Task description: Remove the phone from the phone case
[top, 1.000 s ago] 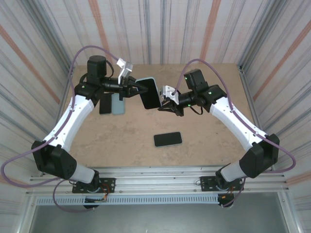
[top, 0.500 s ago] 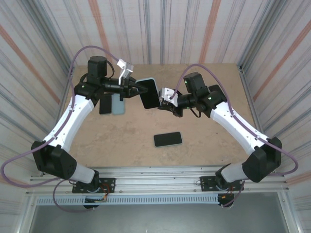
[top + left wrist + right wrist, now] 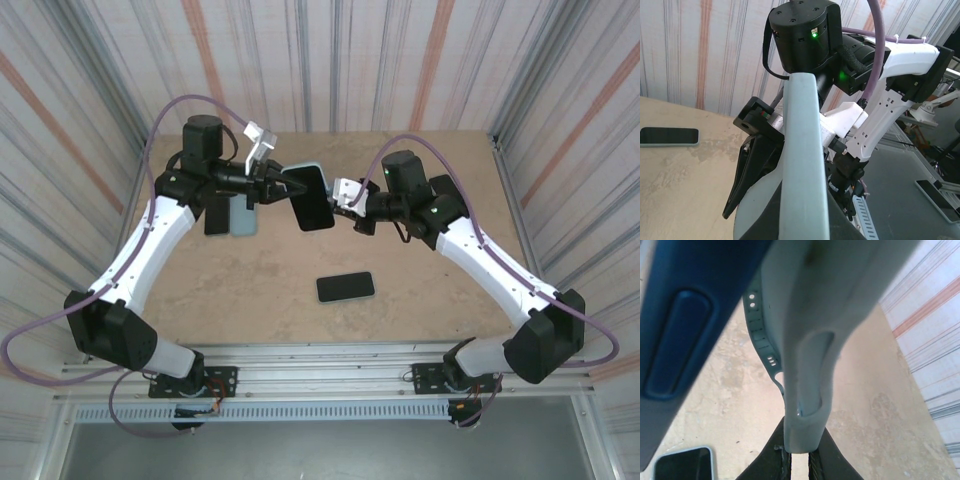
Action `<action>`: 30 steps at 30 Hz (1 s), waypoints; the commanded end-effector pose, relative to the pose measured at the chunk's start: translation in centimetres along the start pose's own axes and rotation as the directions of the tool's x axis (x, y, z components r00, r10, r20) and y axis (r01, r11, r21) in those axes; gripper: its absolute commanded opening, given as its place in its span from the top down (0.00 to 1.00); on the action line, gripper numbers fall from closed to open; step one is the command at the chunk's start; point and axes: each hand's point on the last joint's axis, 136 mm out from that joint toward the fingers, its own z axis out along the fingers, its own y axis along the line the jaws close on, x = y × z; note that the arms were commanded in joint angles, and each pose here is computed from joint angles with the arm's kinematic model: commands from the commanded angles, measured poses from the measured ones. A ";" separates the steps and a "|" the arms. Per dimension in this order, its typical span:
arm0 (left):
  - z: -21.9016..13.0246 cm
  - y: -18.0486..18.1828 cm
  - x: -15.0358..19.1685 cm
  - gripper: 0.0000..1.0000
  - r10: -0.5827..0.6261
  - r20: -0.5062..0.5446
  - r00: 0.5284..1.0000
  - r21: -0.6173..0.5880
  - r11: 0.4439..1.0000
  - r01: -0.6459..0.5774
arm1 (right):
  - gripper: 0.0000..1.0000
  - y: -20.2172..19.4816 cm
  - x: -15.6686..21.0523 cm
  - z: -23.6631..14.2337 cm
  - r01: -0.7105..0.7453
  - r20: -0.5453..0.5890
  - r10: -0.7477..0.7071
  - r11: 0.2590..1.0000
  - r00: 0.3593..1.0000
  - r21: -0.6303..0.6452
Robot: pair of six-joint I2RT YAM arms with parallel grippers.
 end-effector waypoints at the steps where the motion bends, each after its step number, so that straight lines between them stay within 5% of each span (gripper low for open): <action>1: 0.6 -1.5 0.2 1.00 -0.089 -0.011 0.996 0.065 0.994 0.090 | 0.86 -1.9 -4.2 -1.9 0.052 0.153 -0.064 0.995 0.986 0.081; 6: 0.3 -0.4 -0.3 1.00 -0.080 0.006 0.997 0.009 0.997 0.080 | 0.73 -0.6 -4.1 -2.4 -0.019 0.203 0.016 1.000 0.979 0.013; 21: 0.3 0.8 -0.4 1.00 -0.105 0.023 0.994 -0.044 0.993 0.106 | 0.69 0.2 -5.3 -2.6 -0.164 0.328 0.199 0.978 0.923 -0.131; 30: -0.3 4.7 -3.2 1.00 -0.321 0.201 0.926 -0.195 0.913 0.358 | 0.63 -0.8 -5.0 -2.5 -0.454 0.348 0.534 0.843 0.770 -0.288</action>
